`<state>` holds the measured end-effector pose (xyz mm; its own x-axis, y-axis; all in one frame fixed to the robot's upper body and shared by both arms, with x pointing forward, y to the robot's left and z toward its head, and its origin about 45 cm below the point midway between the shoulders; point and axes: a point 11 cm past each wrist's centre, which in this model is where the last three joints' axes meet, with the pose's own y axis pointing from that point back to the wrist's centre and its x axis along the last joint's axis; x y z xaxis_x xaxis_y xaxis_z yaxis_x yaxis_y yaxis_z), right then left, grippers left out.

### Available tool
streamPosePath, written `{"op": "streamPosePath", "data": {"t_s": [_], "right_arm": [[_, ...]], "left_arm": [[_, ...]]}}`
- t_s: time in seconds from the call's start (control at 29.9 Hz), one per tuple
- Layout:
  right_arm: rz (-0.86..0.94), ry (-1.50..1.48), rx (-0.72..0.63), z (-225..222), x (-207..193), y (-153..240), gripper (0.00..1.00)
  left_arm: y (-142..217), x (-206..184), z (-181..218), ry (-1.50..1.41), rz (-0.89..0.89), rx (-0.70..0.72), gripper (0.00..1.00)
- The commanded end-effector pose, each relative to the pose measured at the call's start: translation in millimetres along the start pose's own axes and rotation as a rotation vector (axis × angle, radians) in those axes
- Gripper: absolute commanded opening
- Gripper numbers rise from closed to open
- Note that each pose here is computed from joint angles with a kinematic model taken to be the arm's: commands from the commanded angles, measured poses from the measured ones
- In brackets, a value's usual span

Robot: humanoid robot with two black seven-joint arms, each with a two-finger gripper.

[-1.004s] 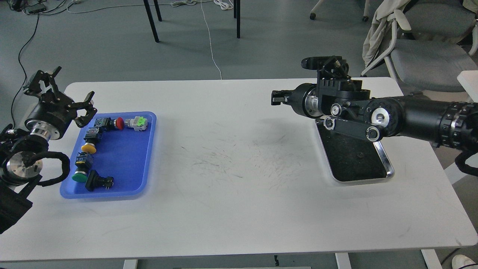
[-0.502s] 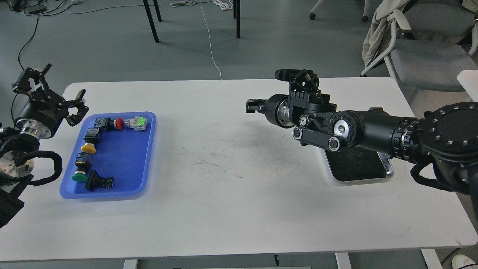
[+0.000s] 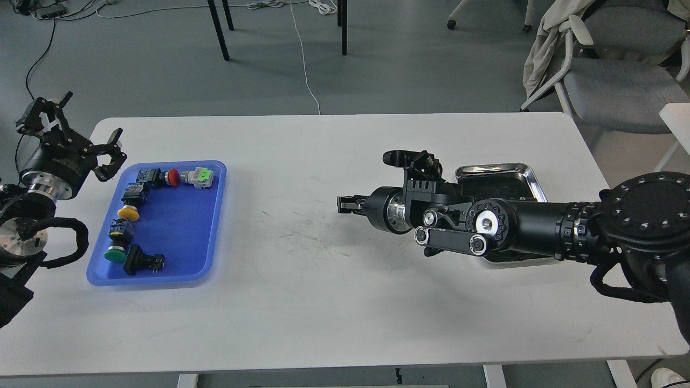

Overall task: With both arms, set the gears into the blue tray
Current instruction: 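Carry the black part to the table center and release it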

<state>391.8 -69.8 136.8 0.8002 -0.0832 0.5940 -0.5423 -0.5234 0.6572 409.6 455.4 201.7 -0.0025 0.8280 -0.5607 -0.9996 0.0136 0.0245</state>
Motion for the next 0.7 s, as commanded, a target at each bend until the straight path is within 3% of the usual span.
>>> {"op": "streamPosePath", "data": {"t_s": [0.0, 0.17, 0.47, 0.67], "right_arm": [[-0.013, -0.001, 0.003, -1, -3, 0, 0.20], [-0.035, -0.016, 0.006, 0, -15, -1, 0.25], [-0.036, -0.020, 0.005, 1, -19, -1, 0.46], [-0.007, -0.032, 0.014, -3, -8, -1, 0.74]], "left_arm": [[1, 1, 1, -0.003, 0.000, 0.000, 0.99], [1, 2, 1, -0.004, 0.003, 0.001, 0.99], [3, 5, 6, -0.014, 0.009, -0.004, 0.99], [3, 6, 7, -0.016, 0.011, -0.003, 0.99]]}}
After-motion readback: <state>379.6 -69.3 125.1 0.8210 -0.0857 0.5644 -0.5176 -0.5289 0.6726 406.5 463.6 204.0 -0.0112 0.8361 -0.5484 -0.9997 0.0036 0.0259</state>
